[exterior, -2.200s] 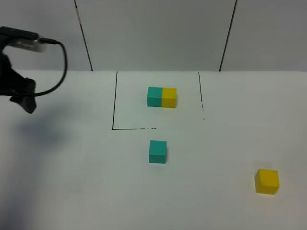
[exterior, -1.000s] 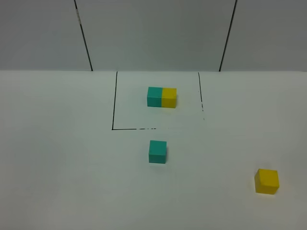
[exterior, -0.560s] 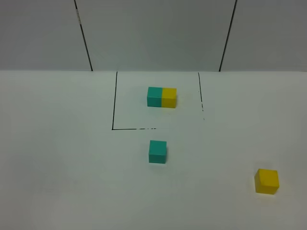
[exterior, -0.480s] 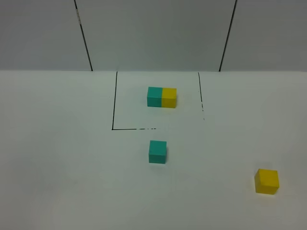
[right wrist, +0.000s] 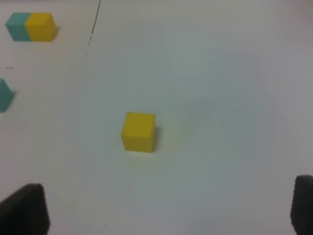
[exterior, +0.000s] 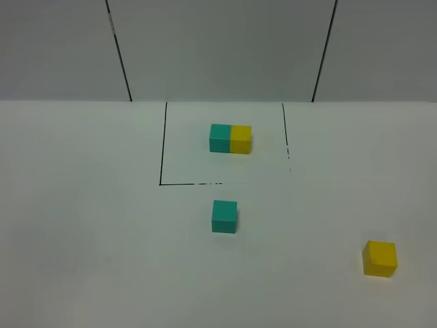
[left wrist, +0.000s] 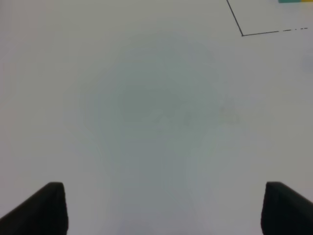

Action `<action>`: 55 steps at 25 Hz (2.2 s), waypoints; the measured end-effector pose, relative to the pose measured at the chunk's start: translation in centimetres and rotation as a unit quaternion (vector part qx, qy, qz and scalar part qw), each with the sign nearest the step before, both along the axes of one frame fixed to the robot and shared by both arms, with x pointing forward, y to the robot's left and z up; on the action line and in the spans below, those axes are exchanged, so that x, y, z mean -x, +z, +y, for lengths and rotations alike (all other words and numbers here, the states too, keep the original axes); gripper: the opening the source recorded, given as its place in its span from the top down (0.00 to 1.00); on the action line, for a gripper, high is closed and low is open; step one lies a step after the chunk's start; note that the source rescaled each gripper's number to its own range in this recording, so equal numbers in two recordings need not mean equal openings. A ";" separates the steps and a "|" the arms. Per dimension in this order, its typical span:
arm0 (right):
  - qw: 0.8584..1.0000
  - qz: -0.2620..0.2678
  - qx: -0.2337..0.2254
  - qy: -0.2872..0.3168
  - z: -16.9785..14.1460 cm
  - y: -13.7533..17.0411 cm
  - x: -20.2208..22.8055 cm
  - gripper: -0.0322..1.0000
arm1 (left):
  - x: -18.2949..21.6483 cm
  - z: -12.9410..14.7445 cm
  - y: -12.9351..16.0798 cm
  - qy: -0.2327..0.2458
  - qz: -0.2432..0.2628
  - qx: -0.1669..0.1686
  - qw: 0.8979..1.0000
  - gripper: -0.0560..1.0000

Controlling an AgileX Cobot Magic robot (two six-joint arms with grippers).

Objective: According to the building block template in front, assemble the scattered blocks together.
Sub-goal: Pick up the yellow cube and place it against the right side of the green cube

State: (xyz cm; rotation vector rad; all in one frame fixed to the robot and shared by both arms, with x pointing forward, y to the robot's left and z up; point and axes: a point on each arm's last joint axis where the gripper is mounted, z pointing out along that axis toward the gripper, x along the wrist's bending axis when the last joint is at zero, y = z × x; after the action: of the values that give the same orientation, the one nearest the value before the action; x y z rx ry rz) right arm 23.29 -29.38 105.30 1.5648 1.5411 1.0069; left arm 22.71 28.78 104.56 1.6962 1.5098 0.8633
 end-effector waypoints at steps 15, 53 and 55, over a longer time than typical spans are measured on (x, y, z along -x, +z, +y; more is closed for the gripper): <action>1.000 0.000 0.000 0.000 0.0 0.0 0.0 0.00 | 0.0 0.5 0.0 0.044 0.004 0.022 0.999 0.27; 1.000 0.000 0.000 0.000 0.0 0.0 0.0 0.00 | 0.0 0.5 0.0 0.044 0.004 0.022 0.999 0.27; 1.000 0.000 0.000 0.000 0.0 0.0 0.0 0.00 | 0.0 0.5 0.0 0.044 0.004 0.022 0.999 0.27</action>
State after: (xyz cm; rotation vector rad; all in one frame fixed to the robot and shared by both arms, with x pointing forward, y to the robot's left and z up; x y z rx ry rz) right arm 23.29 -29.37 105.30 1.5650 1.5414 1.0080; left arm 22.70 29.24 104.53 1.6139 1.6069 0.8646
